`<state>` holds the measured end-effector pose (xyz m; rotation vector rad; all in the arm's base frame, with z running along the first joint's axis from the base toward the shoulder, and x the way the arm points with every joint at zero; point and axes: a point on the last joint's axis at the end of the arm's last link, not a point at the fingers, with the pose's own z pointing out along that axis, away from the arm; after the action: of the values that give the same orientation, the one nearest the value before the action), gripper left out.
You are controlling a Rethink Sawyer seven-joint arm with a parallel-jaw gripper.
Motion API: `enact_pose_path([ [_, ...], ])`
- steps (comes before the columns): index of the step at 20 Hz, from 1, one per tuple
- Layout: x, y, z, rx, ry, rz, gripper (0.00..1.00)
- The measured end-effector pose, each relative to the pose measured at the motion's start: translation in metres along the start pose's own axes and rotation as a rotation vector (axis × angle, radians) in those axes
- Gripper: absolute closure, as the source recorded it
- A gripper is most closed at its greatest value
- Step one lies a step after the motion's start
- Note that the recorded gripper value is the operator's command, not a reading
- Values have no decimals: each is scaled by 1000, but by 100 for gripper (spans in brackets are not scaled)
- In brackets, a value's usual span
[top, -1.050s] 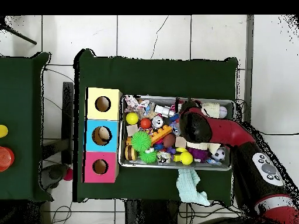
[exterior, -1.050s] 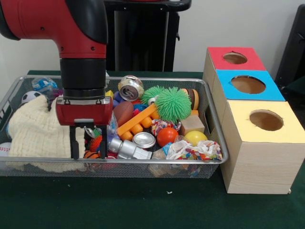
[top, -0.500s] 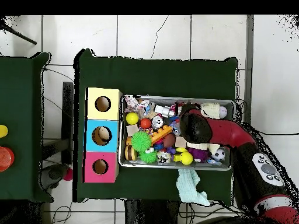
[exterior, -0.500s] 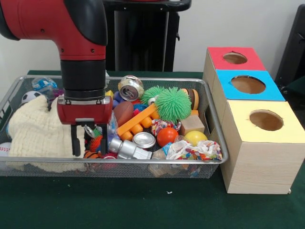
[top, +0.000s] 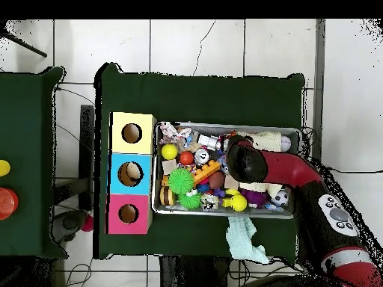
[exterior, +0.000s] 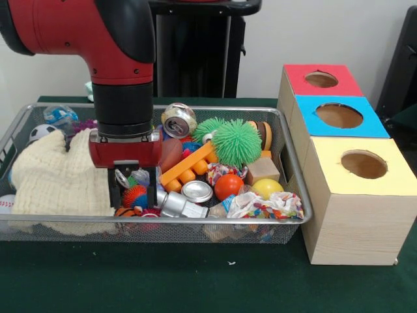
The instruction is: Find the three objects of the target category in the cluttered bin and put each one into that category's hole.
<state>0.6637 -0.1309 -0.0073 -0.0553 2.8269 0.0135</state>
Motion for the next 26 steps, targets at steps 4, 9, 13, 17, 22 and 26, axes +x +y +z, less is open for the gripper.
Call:
enact_pose_path([
  [4, 2, 3, 2, -2, 6, -3, 0],
  [9, 12, 7, 11, -10, 26, 0, 0],
  [13, 19, 7, 19, -16, 38, 5, 0],
  [17, 17, 5, 24, -13, 36, 9, 0],
  [22, 16, 2, 26, -7, 35, 10, 0],
  [26, 17, 3, 26, -4, 37, 6, 0],
])
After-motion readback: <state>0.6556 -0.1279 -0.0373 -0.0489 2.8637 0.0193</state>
